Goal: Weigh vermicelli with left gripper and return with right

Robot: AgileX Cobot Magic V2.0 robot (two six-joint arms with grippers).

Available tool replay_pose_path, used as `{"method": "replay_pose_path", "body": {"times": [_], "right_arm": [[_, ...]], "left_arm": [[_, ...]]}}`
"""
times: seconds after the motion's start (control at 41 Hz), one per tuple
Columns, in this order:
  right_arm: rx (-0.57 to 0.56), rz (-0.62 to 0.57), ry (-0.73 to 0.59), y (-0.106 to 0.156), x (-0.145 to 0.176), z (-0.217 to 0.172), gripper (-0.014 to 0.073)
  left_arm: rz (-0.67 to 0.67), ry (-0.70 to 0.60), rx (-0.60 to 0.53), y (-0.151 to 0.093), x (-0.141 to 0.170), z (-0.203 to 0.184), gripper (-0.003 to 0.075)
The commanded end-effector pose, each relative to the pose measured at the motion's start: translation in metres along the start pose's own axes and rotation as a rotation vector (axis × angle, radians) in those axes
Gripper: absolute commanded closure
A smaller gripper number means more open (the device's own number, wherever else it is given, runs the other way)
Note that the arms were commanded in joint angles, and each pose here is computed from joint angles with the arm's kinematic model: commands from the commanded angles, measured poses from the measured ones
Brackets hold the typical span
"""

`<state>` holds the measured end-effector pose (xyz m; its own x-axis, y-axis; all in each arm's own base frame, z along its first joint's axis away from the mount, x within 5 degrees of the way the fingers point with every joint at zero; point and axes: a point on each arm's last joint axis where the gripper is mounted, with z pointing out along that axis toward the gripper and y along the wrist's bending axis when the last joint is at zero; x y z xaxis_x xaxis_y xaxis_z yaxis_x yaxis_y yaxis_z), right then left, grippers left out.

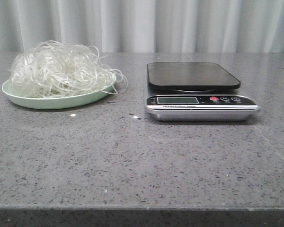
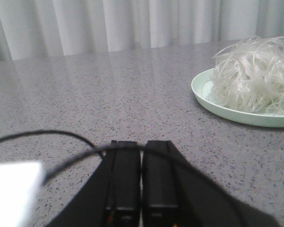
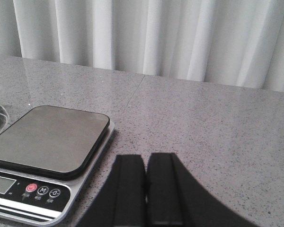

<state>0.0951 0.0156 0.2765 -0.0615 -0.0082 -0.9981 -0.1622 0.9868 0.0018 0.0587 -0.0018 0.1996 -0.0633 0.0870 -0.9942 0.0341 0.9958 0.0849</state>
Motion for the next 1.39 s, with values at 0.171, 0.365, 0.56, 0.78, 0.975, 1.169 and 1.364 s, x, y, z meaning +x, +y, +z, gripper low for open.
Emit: {"method": "replay_pose_path", "body": {"times": [0.171,0.365,0.56,0.78,0.975,1.169,1.364], "right_arm": [[0.020,0.004,-0.113,-0.0018,-0.0171,-0.0009,0.0444],[0.020,0.004,-0.113,-0.0018,-0.0171,-0.0009,0.0444],[0.020,0.004,-0.112,-0.0018,-0.0170,-0.0009,0.0444],[0.020,0.004,-0.112,-0.0018,-0.0170,-0.0009,0.0444],[0.020,0.004,-0.112,-0.0018,-0.0170,-0.0009,0.0444],[0.020,0.004,-0.112,-0.0018,-0.0170,-0.0009,0.0444],[0.020,0.004,-0.112,-0.0018,-0.0170,-0.0009,0.0444]], "left_arm": [[-0.005,-0.108,-0.006,0.0006,-0.0072,-0.0014,0.0583],[-0.047,-0.145,-0.005,0.0006,-0.0090,-0.0048,0.0583],[-0.117,-0.143,-0.012,0.0012,-0.0088,-0.0047,0.0583],[-0.134,-0.142,-0.048,0.0033,-0.0086,-0.0048,0.0583],[-0.134,-0.142,-0.048,0.0033,-0.0086,-0.0048,0.0583],[-0.134,-0.144,-0.048,0.0033,-0.0088,-0.0048,0.0583],[-0.134,-0.144,-0.048,0.0033,-0.0088,-0.0048,0.0583]]}}
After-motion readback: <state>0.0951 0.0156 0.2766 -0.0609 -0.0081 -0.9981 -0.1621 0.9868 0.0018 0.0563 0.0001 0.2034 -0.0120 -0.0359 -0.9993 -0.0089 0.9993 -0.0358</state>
